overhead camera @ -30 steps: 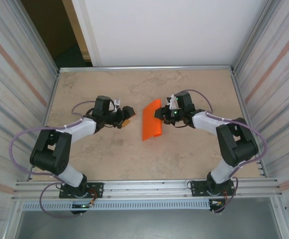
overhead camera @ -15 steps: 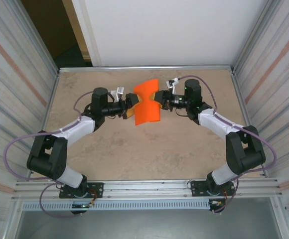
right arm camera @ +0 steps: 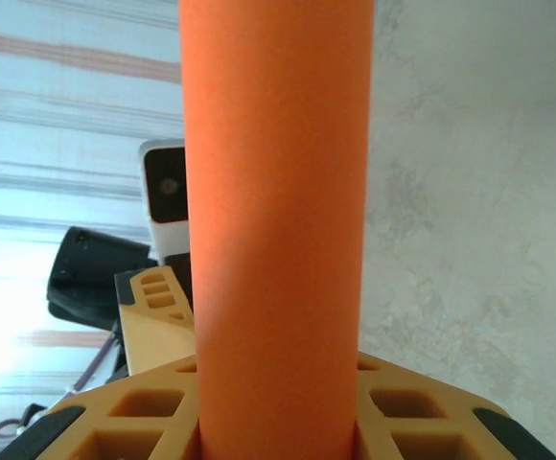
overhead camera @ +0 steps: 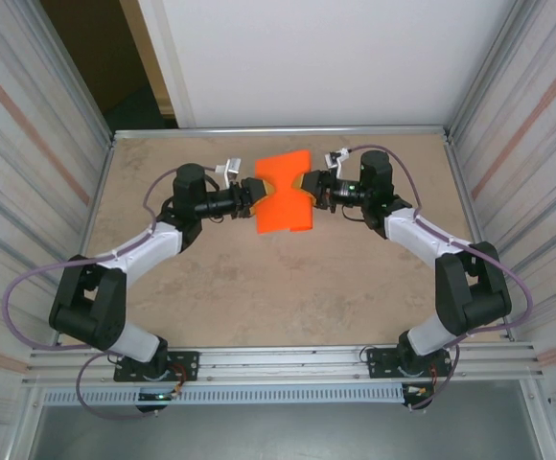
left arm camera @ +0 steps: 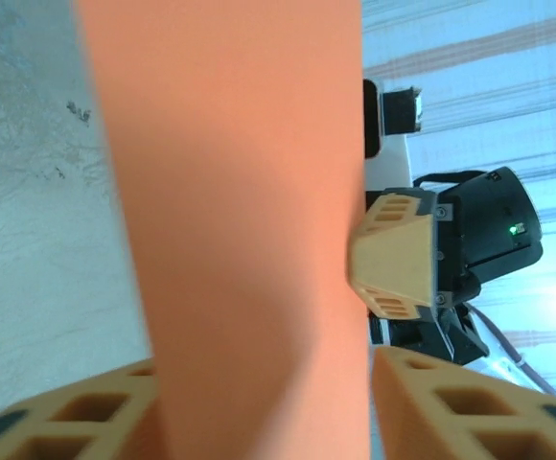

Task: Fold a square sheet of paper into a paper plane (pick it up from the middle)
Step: First fold in half a square sheet of paper at the center of the table.

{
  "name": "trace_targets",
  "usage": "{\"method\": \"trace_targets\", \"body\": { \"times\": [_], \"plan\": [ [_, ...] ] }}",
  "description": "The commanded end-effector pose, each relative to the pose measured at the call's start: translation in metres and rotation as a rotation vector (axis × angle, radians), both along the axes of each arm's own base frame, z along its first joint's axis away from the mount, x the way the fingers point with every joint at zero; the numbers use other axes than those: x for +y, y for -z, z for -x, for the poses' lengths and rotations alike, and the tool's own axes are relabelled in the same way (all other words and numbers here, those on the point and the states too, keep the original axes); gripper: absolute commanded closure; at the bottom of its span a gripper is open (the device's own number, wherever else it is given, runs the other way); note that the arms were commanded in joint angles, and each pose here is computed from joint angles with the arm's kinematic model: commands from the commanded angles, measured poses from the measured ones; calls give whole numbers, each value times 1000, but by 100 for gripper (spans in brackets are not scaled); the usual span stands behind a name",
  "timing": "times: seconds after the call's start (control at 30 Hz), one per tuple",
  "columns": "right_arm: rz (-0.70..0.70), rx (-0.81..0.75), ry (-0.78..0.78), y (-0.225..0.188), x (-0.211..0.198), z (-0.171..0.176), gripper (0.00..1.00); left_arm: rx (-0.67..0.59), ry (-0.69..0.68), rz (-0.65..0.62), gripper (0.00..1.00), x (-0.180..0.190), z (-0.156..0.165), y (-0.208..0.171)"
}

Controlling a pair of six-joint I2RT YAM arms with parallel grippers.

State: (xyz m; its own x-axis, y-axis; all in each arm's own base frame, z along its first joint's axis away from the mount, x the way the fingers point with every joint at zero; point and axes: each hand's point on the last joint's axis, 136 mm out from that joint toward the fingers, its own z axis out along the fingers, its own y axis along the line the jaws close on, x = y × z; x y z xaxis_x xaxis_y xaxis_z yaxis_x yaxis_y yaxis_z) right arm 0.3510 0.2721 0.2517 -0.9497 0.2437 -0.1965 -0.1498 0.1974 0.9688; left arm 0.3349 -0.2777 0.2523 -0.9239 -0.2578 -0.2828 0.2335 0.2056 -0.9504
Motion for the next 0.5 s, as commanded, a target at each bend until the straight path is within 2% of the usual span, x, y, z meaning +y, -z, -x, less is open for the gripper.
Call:
{"method": "trace_targets", "body": {
  "times": [0.0,0.2,0.27,0.33,0.4,0.47],
  "plan": [
    [40,-43,5,-4,-5,5,69,-49,-9,12,63,6,3,-11],
    [80,-14,13,12,-7,4,68,-22,-14,-7,86,7,0,-5],
    [109,3,23,20,-9,3,64,-10,-14,-24,94,7,-1,0],
    [170,34,49,34,-15,1,52,5,-21,-52,100,9,-2,7],
    [298,77,117,57,-35,-3,31,25,-26,-104,100,11,-2,19],
    [427,98,208,74,-62,-9,17,61,-31,-179,100,14,0,35]
  ]
}}
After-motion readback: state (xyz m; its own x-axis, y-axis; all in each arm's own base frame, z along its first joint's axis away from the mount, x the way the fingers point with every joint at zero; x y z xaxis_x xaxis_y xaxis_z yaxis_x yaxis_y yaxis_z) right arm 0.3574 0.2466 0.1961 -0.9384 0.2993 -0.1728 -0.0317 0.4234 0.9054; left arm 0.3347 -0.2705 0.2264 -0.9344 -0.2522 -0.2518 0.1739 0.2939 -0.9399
